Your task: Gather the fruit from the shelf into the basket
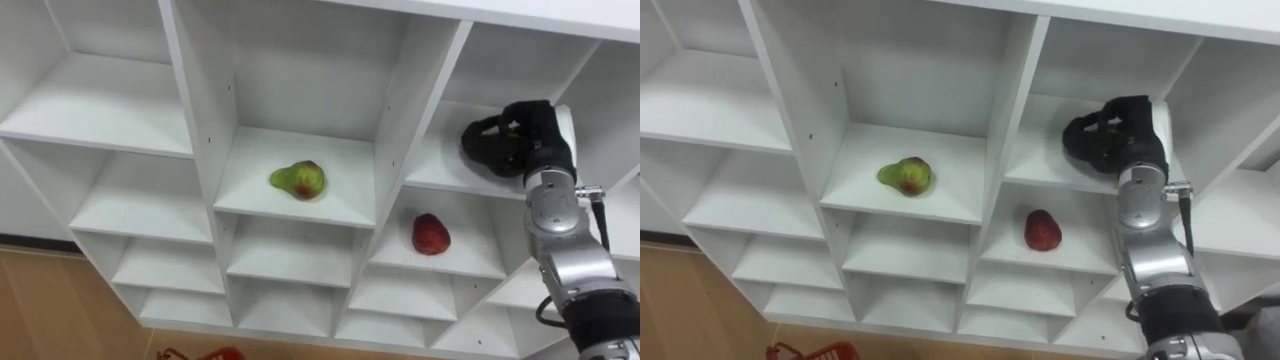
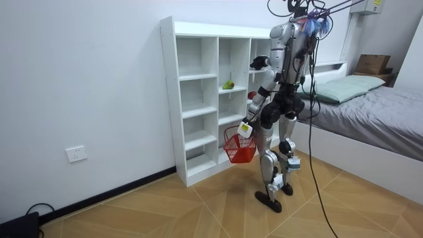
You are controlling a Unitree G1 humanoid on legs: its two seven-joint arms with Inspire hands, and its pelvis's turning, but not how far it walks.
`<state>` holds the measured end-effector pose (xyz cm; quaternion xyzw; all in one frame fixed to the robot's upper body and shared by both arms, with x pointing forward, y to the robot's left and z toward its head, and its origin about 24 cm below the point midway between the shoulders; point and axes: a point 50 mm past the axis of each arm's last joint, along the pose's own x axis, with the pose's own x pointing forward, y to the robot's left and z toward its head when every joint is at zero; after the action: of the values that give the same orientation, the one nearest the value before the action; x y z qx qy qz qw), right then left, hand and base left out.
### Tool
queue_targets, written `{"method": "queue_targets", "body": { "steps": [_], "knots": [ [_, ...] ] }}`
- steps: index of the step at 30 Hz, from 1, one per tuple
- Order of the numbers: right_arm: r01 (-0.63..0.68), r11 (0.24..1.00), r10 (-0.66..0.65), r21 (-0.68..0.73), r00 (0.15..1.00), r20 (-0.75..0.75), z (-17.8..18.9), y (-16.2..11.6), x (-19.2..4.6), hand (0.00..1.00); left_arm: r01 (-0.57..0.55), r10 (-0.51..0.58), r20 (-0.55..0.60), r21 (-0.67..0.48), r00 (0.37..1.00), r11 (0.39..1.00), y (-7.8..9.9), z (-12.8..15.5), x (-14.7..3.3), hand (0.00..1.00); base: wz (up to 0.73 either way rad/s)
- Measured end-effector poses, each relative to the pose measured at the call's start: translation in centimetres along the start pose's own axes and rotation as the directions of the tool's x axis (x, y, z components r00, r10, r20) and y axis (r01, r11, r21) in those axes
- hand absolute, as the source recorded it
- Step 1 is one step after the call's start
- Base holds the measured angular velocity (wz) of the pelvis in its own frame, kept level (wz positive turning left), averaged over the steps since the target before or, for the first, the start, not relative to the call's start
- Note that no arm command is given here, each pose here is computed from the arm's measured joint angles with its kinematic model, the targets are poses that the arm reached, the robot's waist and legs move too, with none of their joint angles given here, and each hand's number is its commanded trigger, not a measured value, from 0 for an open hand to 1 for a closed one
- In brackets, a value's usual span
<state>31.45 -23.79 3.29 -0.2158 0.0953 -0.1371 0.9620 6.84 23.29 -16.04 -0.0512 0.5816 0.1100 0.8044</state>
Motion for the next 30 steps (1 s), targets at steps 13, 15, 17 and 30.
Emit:
{"method": "queue_targets", "body": {
  "steps": [13,15,17,30],
  "knots": [
    [-0.031,1.000,0.031,-0.005,0.999,0.020,-0.1,0.5,-0.2,1.00,0.087,-0.093,0.082,0.067,0.992,0.994,-2.0,2.7,0.2,1.00,0.00],
    [-0.038,0.999,0.038,-0.013,0.999,0.025,0.0,0.6,-0.2,1.00,0.101,-0.108,0.091,0.079,0.990,0.992,-2.3,2.9,0.2,1.00,0.00],
    [-0.042,0.999,0.043,-0.019,0.999,0.034,0.1,0.8,-0.3,1.00,0.123,-0.132,0.101,0.089,0.986,0.988,-2.7,3.2,0.2,1.00,0.00],
    [-0.053,0.998,0.051,0.021,0.994,0.092,0.9,1.9,-1.2,1.00,0.182,-0.198,0.149,0.112,0.969,0.977,-4.5,4.9,0.1,1.00,0.00]
  ]
}}
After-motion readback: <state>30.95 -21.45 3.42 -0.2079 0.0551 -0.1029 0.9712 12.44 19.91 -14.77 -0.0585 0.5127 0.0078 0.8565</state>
